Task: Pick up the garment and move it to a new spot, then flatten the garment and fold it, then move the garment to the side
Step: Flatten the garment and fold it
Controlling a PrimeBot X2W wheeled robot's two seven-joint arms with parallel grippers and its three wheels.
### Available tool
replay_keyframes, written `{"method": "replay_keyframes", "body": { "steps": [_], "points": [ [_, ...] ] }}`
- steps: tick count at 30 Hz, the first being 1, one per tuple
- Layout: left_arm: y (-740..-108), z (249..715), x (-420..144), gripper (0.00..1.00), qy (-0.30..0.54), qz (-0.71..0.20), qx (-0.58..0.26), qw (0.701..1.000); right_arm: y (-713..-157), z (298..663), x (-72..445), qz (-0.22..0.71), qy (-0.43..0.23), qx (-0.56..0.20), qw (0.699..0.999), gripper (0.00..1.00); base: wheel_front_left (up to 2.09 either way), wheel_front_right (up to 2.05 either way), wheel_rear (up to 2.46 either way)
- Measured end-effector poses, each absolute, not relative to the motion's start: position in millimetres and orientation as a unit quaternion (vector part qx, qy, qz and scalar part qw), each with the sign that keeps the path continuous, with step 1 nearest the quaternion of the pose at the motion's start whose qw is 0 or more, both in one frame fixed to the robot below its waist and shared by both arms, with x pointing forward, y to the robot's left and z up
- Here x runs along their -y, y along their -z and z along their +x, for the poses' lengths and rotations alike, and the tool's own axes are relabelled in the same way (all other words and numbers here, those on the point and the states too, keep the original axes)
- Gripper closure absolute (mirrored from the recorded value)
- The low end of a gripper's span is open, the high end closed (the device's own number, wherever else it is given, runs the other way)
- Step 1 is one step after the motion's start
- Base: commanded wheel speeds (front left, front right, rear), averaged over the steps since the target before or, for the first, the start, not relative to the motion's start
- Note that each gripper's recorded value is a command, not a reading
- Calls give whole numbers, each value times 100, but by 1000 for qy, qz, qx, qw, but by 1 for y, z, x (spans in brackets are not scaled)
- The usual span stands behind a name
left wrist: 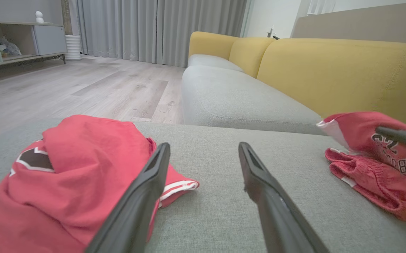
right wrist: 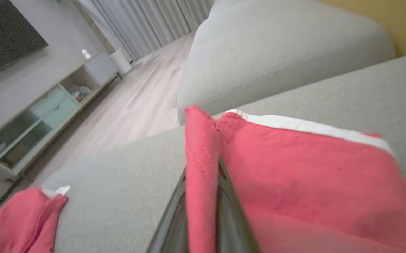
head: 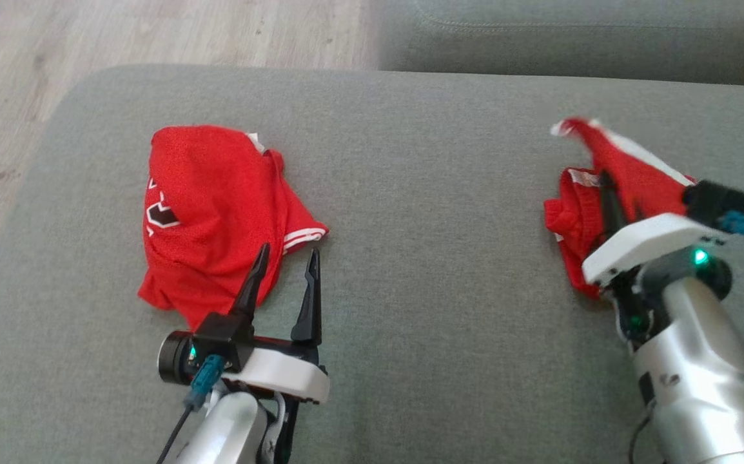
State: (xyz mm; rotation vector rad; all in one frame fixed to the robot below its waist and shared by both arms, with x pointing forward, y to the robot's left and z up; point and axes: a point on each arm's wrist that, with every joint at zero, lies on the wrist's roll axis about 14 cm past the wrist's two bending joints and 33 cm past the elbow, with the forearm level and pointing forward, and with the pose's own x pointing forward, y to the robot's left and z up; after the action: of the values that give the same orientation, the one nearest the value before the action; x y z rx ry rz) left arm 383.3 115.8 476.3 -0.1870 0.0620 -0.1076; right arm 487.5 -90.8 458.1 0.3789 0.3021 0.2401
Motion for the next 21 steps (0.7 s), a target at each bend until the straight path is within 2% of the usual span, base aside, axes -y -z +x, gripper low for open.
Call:
{"method": "replay_keyframes", "body": {
  "steps": [9,10,11,14,21],
  "points": [
    [-473,383,-118,0,50,-93,-35,994,-402,449,60,129,-170,-249,945,100,0,0,0],
    [-473,383,-116,0,53,-93,-36,994,-396,442,60,119,-175,-259,942,4,0,0,0],
    [-473,384,-115,0,54,-95,-37,993,-393,437,59,113,-179,-262,942,0,0,0,0],
    [-475,385,-111,0,60,-102,-35,992,-396,432,63,113,-177,-244,947,0,0,0,0],
    [-495,391,-98,0,79,-108,-8,991,-459,452,119,112,-114,-90,983,0,0,0,0]
  ]
}}
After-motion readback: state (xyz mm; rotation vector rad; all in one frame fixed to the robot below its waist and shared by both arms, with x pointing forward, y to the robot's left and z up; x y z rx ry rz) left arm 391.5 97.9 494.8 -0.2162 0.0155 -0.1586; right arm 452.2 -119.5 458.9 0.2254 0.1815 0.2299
